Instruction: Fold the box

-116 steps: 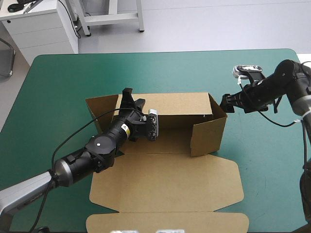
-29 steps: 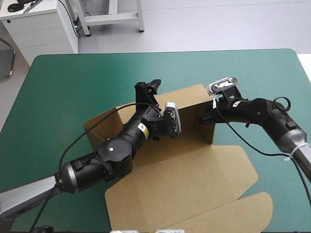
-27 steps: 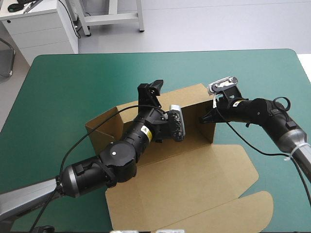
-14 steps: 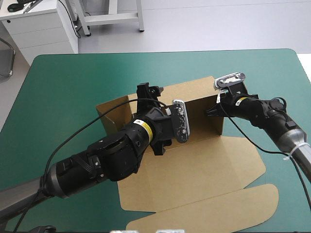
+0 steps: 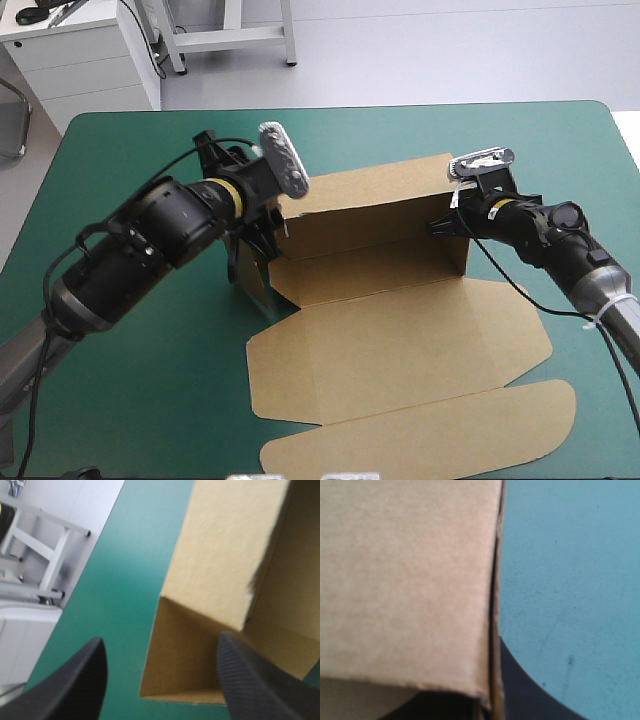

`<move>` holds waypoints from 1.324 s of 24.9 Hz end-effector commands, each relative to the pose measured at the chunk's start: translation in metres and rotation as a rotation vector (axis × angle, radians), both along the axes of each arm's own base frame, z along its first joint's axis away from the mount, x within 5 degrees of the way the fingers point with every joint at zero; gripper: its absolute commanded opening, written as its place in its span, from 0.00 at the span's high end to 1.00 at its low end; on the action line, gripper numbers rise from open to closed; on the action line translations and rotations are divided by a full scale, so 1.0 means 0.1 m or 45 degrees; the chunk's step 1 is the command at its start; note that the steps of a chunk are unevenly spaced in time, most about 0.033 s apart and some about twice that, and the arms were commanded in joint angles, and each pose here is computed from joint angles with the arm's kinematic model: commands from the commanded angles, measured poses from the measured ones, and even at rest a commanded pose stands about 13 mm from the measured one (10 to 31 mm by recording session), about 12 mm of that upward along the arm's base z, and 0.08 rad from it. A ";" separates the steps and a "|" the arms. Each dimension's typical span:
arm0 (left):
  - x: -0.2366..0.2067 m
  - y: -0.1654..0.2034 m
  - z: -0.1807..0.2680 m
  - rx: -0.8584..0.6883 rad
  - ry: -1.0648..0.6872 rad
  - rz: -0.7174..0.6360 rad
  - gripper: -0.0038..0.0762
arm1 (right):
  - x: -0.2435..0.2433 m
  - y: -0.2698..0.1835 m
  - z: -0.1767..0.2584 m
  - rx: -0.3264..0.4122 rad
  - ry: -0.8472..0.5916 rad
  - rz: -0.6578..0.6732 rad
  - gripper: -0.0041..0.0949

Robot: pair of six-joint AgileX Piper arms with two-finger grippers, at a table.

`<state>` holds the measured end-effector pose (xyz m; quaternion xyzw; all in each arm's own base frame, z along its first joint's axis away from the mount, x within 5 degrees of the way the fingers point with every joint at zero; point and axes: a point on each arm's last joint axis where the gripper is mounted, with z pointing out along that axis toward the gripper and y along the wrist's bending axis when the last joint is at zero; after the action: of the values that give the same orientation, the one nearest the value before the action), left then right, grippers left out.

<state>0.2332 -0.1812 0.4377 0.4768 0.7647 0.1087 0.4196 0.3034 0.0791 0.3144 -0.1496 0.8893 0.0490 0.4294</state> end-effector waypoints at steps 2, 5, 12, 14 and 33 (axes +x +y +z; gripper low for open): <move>0.10 0.46 0.29 -0.235 -0.048 0.165 0.68 | 0.00 -0.02 0.24 0.030 -0.159 -0.010 0.96; 0.08 0.83 0.42 -0.436 -0.031 0.299 0.96 | 0.00 -0.02 0.24 0.030 -0.159 -0.010 0.96; -0.24 1.28 0.71 -0.674 -0.148 0.456 0.96 | 0.00 -0.02 0.24 0.041 -0.156 -0.014 0.96; -0.35 1.32 0.69 -0.695 -0.182 0.452 0.96 | 0.00 -0.01 0.24 0.059 -0.143 -0.019 0.96; -0.89 1.48 -0.15 -0.808 -0.228 0.520 0.96 | -0.15 -0.02 0.54 -0.007 0.163 0.022 0.96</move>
<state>0.1459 -0.0331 0.4097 0.1566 0.8231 -0.0069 0.5459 0.2957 0.0797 0.3357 -0.1485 0.9209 0.0595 0.3554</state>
